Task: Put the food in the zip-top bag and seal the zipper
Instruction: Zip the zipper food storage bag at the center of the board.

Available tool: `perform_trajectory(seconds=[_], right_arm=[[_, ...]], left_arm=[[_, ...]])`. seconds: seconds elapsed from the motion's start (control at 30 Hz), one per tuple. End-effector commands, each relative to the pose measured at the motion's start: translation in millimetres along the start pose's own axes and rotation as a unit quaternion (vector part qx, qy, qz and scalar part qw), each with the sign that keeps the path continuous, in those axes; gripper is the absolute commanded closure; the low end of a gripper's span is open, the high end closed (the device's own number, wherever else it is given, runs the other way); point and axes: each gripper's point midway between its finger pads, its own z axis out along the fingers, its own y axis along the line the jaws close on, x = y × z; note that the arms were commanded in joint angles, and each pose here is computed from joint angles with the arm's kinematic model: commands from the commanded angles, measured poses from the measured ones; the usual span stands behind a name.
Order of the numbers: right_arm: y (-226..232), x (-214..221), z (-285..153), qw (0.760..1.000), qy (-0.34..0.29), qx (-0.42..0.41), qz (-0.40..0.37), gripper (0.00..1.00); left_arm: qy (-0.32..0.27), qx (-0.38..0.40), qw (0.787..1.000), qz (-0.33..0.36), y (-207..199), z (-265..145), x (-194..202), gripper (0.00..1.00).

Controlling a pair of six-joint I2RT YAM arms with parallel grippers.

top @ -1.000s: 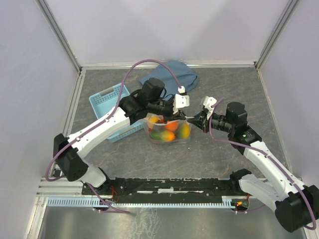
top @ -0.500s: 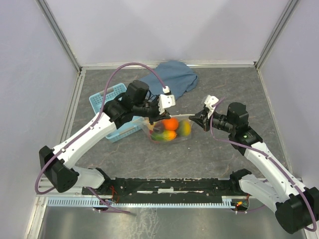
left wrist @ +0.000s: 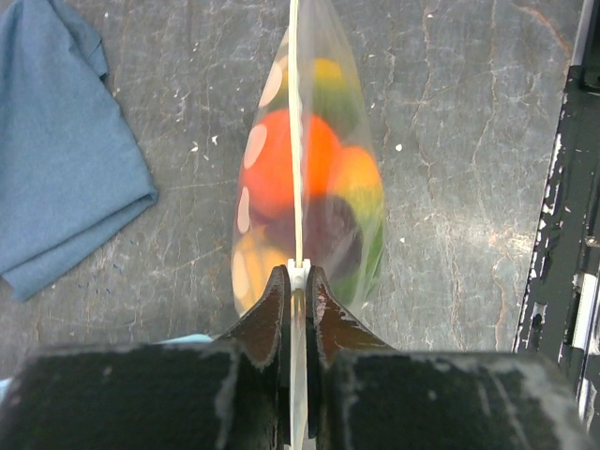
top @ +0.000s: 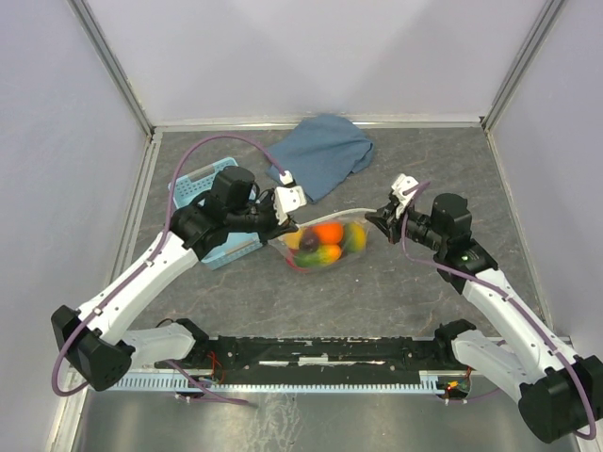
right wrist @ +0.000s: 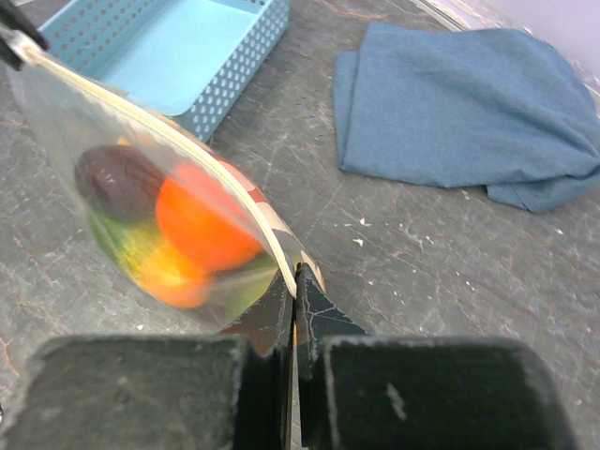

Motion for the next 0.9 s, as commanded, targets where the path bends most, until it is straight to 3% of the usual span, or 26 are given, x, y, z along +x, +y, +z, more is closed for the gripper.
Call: perform_trajectory(seconds=[0.0, 0.5, 0.87], right_arm=[[-35.1, -9.0, -10.3, 0.996, -0.012, 0.092, 0.014, 0.98], [-86.9, -8.3, -35.0, 0.972, 0.003, 0.226, 0.071, 0.98], [-105.6, -8.3, -44.1, 0.958, 0.015, 0.269, 0.099, 0.98]], left_arm=[[0.011, -0.029, 0.999, -0.032, 2.9, -16.0, 12.5, 0.97], [0.001, -0.058, 0.997, -0.056, 0.6, -25.7, 23.2, 0.97], [-0.030, -0.023, 0.984, -0.176, -16.9, -1.4, 29.9, 0.97]])
